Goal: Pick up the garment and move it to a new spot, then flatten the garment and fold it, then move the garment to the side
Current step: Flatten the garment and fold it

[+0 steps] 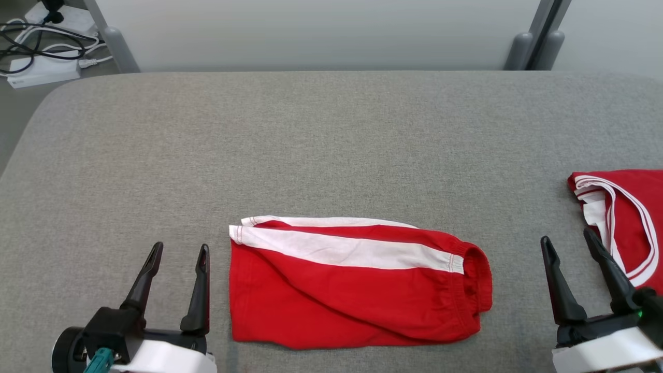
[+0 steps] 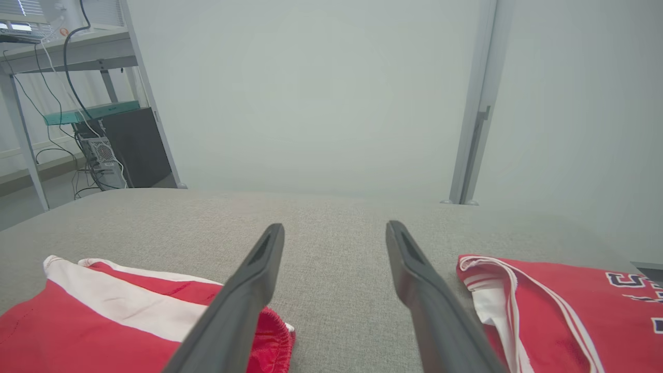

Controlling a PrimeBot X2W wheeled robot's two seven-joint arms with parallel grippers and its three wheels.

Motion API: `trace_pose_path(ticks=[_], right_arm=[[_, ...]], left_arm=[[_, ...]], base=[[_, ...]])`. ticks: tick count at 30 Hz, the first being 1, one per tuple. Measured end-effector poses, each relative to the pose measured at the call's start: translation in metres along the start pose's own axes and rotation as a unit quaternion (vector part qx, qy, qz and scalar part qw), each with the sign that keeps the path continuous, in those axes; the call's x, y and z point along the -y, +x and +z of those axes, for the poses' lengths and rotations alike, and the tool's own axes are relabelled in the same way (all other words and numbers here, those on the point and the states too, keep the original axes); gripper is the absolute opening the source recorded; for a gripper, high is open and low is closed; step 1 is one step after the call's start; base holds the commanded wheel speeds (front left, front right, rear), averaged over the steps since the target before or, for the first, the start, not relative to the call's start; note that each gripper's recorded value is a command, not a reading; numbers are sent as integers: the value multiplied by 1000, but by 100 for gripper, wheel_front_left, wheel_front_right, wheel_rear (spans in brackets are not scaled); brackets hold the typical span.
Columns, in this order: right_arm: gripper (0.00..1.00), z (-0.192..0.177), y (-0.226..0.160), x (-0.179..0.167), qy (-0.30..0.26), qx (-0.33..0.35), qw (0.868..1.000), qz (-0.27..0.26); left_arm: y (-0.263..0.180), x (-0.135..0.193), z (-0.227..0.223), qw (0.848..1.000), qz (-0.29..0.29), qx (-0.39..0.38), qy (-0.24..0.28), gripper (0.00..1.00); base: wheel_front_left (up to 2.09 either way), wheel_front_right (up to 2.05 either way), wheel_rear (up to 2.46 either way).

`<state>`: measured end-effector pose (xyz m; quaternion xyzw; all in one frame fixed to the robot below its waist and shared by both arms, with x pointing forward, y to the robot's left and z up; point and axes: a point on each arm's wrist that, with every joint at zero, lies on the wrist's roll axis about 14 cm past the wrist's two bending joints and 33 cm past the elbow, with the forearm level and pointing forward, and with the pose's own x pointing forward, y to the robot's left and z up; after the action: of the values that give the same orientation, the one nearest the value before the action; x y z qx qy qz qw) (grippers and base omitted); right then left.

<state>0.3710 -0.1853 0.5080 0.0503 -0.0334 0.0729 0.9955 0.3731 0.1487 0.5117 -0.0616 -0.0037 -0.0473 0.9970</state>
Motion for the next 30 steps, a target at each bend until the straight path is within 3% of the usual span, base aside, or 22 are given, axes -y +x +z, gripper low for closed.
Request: trace_pose_path(ticks=[3,8,21,30], right_arm=[[100,7,-7,-3,-20,13,1000,-8],[100,-13,-26,-8,-11,-20,1000,-19],[100,-20,-25,-14,-4,-28,999,-16],[100,-59,-15,-25,27,-88,996,13]], left_arm=[[-9,-8,-4,1000,14,-4,1,100],[-20,-18,-11,1000,28,-15,3,100],[-18,-19,-13,1000,28,-8,-5,100],[-22,-20,-22,999,36,-17,-18,100]], base=[[0,0,0],[0,0,0],[0,0,0],[0,0,0]])
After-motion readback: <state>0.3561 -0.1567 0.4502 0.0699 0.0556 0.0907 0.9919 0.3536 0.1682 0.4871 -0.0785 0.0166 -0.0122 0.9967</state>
